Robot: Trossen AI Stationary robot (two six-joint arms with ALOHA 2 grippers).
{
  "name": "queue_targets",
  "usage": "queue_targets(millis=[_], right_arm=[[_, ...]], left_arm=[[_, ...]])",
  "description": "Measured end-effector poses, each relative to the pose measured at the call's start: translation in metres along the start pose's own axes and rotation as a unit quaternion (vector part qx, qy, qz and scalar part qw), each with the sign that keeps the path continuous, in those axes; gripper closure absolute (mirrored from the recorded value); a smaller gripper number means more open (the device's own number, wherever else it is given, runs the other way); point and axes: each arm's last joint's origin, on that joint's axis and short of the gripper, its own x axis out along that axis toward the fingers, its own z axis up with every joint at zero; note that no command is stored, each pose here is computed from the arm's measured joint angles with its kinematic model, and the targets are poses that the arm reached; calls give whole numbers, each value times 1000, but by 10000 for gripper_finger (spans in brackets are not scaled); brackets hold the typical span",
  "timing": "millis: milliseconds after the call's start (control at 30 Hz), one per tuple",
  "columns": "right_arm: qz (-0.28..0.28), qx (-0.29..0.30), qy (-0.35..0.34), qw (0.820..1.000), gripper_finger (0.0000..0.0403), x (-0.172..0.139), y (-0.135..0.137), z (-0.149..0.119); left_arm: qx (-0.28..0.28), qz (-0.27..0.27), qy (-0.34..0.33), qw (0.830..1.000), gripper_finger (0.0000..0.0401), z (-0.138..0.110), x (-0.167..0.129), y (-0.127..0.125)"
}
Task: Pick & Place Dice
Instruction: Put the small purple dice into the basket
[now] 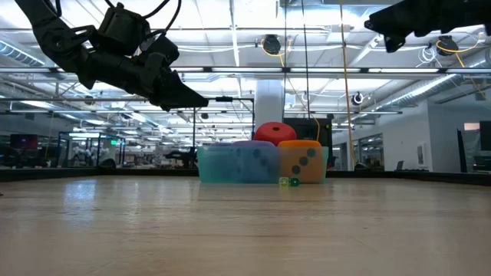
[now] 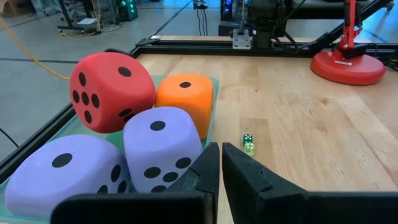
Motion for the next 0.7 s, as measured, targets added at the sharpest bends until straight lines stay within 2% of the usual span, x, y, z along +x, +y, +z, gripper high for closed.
queue_targets(millis=[133,467,700], right_arm=[[-16,2,-21,1000,337,-9,3,-5],[-28,41,-94,994,347,-10,4,-46],[-64,49,-81,993,339,-4,0,-71]], left_arm=[[0,0,0,1000,370,0,0,0],[0,0,0,1000,370,0,0,0],[1,0,-4,1000,370,1,0,0]])
